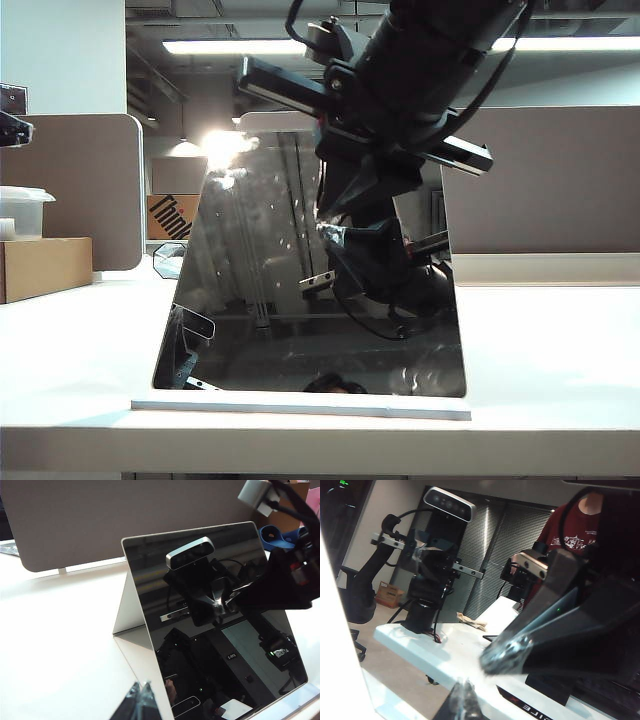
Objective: Push the center of the mirror on the table forward to move it for a short distance.
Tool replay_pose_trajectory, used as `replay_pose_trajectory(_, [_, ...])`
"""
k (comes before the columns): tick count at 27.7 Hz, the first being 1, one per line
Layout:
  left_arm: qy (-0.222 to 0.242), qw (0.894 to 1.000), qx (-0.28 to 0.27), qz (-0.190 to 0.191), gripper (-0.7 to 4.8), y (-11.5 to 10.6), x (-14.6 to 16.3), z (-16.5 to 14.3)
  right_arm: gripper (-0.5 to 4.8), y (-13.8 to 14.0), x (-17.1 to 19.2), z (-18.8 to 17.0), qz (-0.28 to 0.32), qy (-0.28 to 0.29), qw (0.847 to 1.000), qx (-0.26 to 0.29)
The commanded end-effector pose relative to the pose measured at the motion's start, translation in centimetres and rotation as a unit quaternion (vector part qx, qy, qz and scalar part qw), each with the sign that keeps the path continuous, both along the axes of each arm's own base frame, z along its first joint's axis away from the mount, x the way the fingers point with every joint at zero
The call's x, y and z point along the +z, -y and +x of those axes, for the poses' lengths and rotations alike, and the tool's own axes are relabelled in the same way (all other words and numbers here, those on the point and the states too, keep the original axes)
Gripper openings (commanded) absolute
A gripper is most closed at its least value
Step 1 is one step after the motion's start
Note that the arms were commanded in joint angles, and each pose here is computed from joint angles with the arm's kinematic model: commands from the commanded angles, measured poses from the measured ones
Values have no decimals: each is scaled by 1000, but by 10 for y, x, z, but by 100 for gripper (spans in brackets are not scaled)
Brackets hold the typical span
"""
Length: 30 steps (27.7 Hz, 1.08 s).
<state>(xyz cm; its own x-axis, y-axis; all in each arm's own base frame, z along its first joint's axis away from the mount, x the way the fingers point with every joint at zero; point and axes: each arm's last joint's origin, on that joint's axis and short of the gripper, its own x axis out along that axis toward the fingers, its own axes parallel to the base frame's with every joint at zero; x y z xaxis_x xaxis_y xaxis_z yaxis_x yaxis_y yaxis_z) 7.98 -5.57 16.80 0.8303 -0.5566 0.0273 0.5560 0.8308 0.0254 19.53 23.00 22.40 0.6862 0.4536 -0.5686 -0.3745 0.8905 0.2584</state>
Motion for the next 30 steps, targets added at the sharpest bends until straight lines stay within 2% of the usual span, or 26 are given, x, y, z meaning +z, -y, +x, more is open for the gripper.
replay_pose_trajectory(1, [3,1000,-3,-2,-5,0,1,0,-5,-2,-2,2,0,0,1000,-3])
replay_pose_trajectory(9, [3,1000,-3,-2,-5,0,1,0,-5,-4,-11,9,-10,-3,1000,-14])
replay_pose_trajectory(23, [3,1000,-2,-2,-5,0,1,0,-5,11,-15,35,-7,10,999,-45])
replay_pose_trajectory(30, [3,1000,-2,-2,-5,0,1,0,-5,17,-23,50,1,8,999,-44])
